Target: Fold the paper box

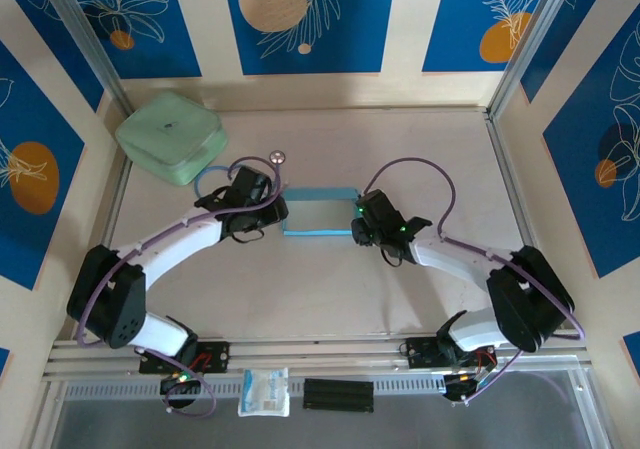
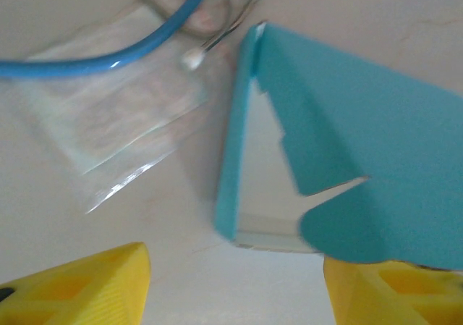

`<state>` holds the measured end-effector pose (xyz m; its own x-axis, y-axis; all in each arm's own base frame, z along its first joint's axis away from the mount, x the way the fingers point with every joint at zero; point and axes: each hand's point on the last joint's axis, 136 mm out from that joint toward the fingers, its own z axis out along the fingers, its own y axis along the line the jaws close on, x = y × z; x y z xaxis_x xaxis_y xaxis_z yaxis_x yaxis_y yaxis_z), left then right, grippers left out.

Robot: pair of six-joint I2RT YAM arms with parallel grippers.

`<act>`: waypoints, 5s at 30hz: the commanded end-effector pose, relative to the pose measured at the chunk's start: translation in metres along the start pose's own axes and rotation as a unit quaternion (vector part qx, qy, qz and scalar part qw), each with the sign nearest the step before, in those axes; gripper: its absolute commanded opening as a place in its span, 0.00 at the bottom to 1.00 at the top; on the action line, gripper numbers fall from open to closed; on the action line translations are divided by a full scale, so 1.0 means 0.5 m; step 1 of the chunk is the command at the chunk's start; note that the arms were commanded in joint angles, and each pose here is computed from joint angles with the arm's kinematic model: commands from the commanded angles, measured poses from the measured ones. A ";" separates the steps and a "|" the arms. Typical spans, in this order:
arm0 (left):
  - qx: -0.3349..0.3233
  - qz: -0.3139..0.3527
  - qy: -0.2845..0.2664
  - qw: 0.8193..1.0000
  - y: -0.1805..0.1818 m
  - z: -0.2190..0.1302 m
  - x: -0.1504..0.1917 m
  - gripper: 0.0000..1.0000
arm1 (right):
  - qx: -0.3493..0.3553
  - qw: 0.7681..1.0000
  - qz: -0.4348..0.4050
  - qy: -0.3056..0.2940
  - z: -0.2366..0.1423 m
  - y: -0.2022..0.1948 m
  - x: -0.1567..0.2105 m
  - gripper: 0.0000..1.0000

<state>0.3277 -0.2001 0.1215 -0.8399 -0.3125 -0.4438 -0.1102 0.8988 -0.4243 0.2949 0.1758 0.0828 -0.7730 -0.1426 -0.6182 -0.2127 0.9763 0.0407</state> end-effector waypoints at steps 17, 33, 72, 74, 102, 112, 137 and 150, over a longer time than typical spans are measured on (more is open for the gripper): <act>0.019 0.057 -0.050 0.997 -0.080 -0.154 -0.124 0.64 | -0.186 0.960 0.211 -0.006 -0.263 -0.053 -0.176 0.54; 0.037 0.090 0.088 0.991 -0.107 -0.006 -0.087 0.59 | -0.229 0.930 0.236 0.164 -0.124 0.008 -0.196 0.51; 0.015 0.083 0.091 0.992 -0.064 0.055 -0.057 0.40 | -0.157 0.929 0.236 0.236 0.079 0.016 -0.068 0.23; 0.002 0.096 0.076 0.992 -0.058 0.041 -0.071 0.42 | -0.150 0.934 0.227 0.233 0.070 0.015 -0.074 0.24; -0.016 0.101 0.160 0.982 0.019 0.157 0.033 0.33 | -0.065 0.962 0.137 0.228 0.093 -0.003 -0.051 0.25; -0.033 0.117 0.115 0.986 0.006 0.104 -0.020 0.55 | -0.074 0.970 0.146 0.178 0.031 -0.004 -0.134 0.47; -0.038 0.114 0.161 0.980 0.056 0.182 0.049 0.48 | -0.060 0.954 0.156 0.250 0.132 -0.023 -0.016 0.47; -0.017 0.130 0.084 0.988 -0.004 0.100 -0.043 0.58 | -0.102 0.959 0.181 0.194 0.059 -0.009 -0.119 0.45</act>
<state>0.3583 -0.2181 0.0530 -0.9507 0.0005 -0.3100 0.0990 0.9481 -0.3021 0.3474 0.1802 0.0511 -0.9882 0.0816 -0.1297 0.0383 0.9512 0.3063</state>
